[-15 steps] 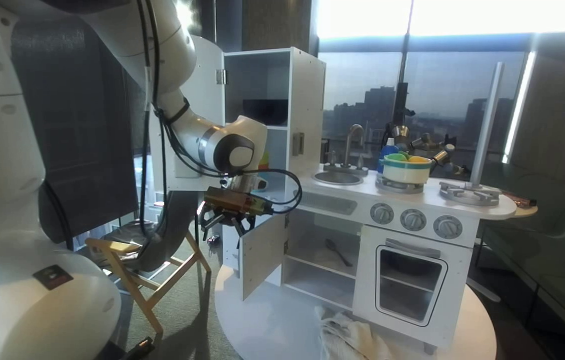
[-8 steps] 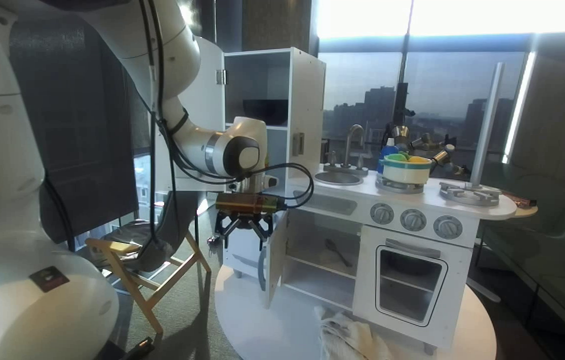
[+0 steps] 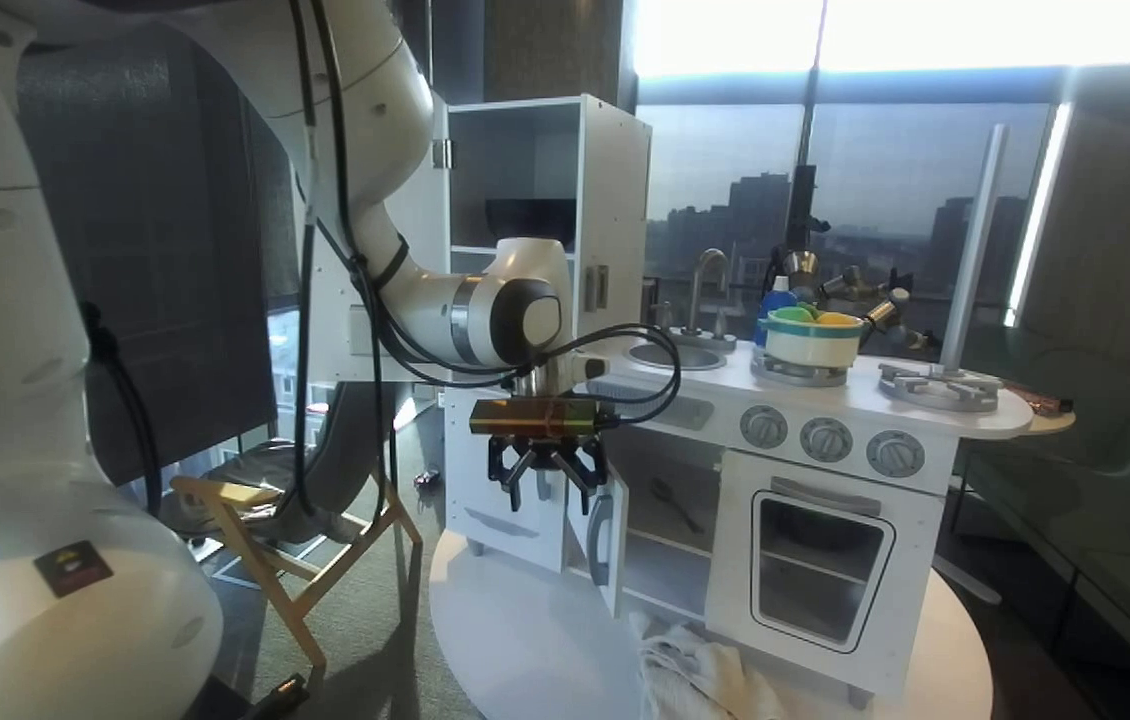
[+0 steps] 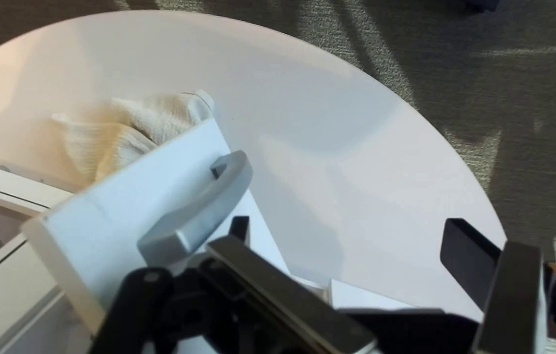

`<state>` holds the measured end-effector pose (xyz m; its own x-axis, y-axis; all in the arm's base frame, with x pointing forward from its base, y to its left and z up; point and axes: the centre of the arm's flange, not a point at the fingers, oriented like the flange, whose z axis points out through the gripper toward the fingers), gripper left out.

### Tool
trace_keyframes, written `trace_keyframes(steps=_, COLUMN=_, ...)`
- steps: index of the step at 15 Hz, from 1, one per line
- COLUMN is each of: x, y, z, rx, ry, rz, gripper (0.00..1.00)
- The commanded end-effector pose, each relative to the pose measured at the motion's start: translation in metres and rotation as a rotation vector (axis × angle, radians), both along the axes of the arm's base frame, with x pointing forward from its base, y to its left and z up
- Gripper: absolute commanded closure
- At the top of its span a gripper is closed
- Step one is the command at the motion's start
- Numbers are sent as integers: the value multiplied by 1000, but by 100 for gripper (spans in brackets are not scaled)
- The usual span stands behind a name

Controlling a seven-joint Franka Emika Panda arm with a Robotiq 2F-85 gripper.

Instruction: Open the door of the bottom cabinet on the right then close it.

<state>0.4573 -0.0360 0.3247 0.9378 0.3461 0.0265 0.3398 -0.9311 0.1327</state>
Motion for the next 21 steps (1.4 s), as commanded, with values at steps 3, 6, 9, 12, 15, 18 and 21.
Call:
trace_keyframes(steps=3, x=10, y=-24, z=-9, rx=-17, ry=-106, rz=-185, gripper=0)
trace_keyframes(steps=6, x=23, y=-37, z=-8, rx=-4, ry=-188, rz=-270, gripper=0)
trace_keyframes(steps=9, x=36, y=-49, z=-6, rx=39, ry=-280, rz=-350, gripper=0)
trace_keyframes(steps=12, x=49, y=-61, z=-14, rx=65, ry=-358, rz=-393, gripper=0)
trace_keyframes(steps=15, x=65, y=-73, z=-20, rx=94, ry=-410, rz=-438, gripper=0)
trace_keyframes(steps=18, x=79, y=-76, z=-29, rx=119, ry=-440, rz=-464, gripper=0)
trace_keyframes(steps=21, x=88, y=-77, z=-36, rx=124, ry=-463, rz=-477, gripper=0)
